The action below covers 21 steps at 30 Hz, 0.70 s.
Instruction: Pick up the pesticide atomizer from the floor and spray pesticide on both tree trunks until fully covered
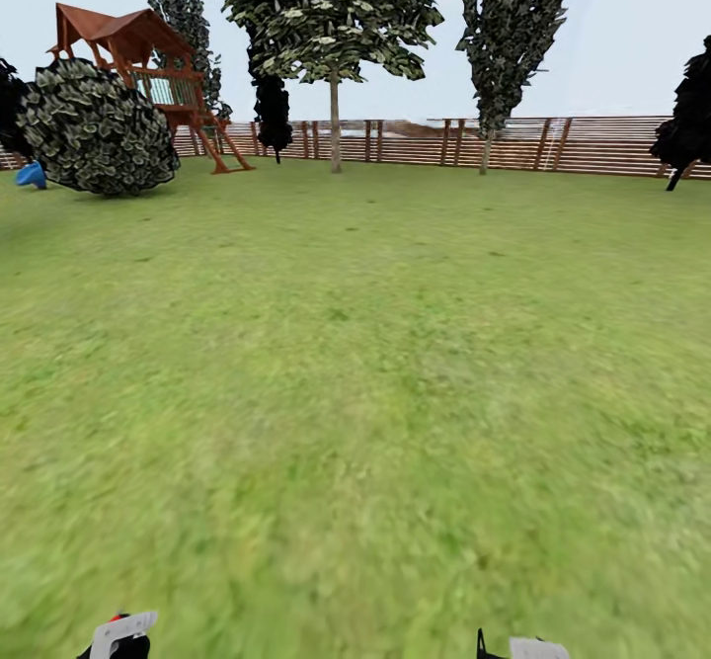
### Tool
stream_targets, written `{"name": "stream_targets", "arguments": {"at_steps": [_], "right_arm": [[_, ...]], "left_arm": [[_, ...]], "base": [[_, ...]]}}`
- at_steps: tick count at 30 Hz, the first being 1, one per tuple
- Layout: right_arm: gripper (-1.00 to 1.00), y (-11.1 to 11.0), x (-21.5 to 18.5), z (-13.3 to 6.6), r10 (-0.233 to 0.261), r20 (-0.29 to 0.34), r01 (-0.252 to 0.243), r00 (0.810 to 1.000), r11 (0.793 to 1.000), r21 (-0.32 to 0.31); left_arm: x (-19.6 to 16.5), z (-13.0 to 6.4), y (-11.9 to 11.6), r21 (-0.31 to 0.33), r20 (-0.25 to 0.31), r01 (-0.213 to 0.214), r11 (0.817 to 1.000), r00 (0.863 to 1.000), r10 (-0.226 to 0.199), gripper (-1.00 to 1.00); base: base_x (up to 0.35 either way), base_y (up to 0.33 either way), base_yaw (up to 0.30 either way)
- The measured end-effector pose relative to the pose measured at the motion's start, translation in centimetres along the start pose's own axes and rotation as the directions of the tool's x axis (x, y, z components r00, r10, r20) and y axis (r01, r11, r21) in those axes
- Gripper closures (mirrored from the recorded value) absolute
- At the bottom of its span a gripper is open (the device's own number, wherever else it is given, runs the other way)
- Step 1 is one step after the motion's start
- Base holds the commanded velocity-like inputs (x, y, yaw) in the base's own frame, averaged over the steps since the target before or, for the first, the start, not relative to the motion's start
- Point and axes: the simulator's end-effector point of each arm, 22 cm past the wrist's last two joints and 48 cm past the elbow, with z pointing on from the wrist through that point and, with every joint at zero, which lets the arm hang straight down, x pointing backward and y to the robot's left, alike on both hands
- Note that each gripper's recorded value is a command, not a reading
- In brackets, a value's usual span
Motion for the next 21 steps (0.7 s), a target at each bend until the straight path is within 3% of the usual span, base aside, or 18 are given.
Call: {"name": "stream_targets", "arguments": {"at_steps": [21], "right_arm": [[-1.0,0.0,0.0,0.0,0.0,0.0,0.0,1.0,1.0,0.0]], "left_arm": [[-0.1,0.02,0.19,-0.004,0.002,0.002,1.0,1.0,-0.002,1.0]], "base": [[0.339,0.0,0.0]]}}
